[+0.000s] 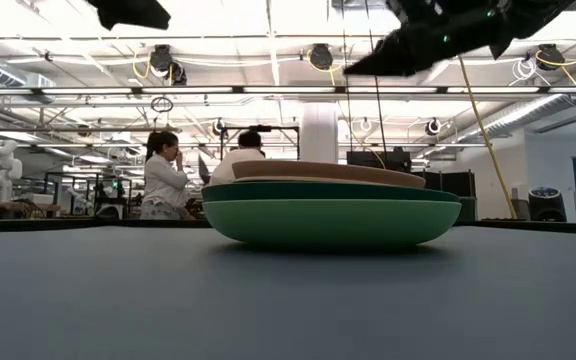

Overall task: Stack plastic plates
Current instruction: Return to home position

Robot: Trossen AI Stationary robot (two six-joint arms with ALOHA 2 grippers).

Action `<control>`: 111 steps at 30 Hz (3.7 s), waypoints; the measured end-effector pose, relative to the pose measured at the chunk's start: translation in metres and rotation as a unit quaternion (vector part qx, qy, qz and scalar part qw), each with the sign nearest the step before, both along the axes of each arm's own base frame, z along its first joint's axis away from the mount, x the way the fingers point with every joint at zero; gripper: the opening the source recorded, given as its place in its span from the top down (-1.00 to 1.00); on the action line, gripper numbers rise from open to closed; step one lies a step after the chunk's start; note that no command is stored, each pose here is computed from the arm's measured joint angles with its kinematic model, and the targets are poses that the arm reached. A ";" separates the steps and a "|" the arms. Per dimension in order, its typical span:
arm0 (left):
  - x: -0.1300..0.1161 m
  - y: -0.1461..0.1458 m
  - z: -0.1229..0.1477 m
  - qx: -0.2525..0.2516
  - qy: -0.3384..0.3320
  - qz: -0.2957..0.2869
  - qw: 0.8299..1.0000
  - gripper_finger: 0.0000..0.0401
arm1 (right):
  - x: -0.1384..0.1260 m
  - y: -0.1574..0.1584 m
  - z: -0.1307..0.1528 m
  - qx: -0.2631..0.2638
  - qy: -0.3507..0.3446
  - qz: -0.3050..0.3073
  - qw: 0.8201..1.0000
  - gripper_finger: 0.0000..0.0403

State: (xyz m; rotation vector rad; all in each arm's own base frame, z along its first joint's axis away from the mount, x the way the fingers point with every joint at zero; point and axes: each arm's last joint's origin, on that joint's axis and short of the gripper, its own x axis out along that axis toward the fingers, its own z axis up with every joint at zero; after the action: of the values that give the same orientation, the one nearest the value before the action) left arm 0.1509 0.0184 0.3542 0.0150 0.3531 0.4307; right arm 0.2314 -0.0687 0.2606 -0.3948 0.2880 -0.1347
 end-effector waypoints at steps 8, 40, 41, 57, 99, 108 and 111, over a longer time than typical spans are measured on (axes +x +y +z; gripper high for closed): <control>-0.010 -0.014 -0.005 -0.033 0.001 -0.053 0.998 0.36 | -0.031 0.014 0.031 0.040 -0.086 0.015 0.995 0.57; -0.045 -0.037 -0.049 -0.083 -0.091 -0.156 0.980 0.36 | -0.145 0.045 -0.012 0.063 -0.203 -0.029 0.977 0.57; -0.046 -0.038 -0.050 -0.074 -0.082 -0.159 0.981 0.36 | -0.146 0.045 -0.012 0.061 -0.201 -0.029 0.977 0.57; -0.060 -0.021 -0.088 -0.010 -0.109 -0.108 0.988 0.36 | -0.166 0.046 -0.018 0.037 -0.203 -0.108 0.973 0.57; -0.054 -0.016 -0.179 -0.076 -0.190 -0.082 0.975 0.36 | -0.142 0.035 -0.078 0.078 -0.237 -0.142 0.958 0.57; -0.051 -0.015 -0.186 -0.051 -0.182 -0.083 0.978 0.36 | -0.142 0.034 -0.083 0.080 -0.214 -0.158 0.961 0.57; -0.051 -0.014 -0.186 -0.022 -0.171 -0.071 0.982 0.36 | -0.142 0.033 -0.087 0.079 -0.194 -0.177 0.962 0.57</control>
State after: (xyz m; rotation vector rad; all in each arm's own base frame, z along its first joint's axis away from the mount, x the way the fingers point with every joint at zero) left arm 0.0996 0.0039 0.1683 -0.0764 0.0216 0.2778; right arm 0.0895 -0.0356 0.1732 -0.1487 -0.0225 -0.5305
